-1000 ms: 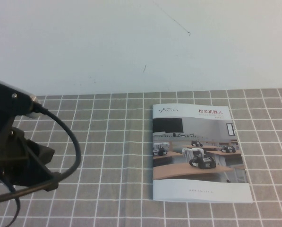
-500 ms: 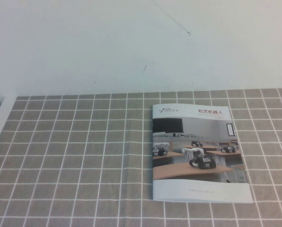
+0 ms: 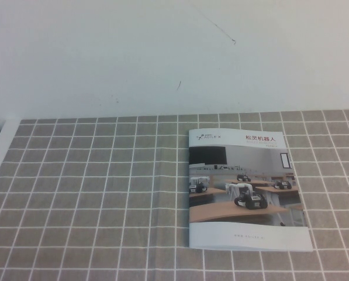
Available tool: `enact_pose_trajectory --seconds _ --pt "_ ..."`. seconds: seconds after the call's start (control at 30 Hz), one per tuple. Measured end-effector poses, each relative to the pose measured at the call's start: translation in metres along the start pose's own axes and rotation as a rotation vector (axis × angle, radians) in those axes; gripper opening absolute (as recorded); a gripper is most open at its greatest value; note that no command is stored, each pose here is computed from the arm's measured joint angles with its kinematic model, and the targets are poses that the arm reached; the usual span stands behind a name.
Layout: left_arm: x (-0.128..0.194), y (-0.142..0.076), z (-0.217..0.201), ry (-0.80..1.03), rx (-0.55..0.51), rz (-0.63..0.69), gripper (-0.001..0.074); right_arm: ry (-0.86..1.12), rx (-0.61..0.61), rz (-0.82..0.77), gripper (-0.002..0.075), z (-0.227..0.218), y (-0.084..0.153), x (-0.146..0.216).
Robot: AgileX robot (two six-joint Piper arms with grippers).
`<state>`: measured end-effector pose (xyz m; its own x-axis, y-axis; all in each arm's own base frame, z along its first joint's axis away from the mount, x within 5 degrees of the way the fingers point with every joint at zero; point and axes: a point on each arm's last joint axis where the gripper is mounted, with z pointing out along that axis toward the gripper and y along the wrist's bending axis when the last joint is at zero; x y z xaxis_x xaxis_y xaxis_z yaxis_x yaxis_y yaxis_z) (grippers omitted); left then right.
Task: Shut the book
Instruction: 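Close the open booklet and leave it lying on the table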
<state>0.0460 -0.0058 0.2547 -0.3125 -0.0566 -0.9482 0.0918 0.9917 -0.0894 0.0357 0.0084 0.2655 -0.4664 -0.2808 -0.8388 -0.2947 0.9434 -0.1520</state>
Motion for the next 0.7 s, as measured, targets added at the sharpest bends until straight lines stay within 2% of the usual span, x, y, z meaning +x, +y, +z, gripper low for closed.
enact_pose_trajectory --seconds 0.37,0.7 --pt "0.069 0.006 0.033 -0.036 0.013 0.021 -0.0002 -0.002 0.0 0.0 -0.0003 0.0 0.0 0.0" --pt "0.073 0.006 0.031 -0.041 0.015 0.061 -0.0002 -0.003 -0.002 0.002 -0.0003 0.0 0.0 0.0"
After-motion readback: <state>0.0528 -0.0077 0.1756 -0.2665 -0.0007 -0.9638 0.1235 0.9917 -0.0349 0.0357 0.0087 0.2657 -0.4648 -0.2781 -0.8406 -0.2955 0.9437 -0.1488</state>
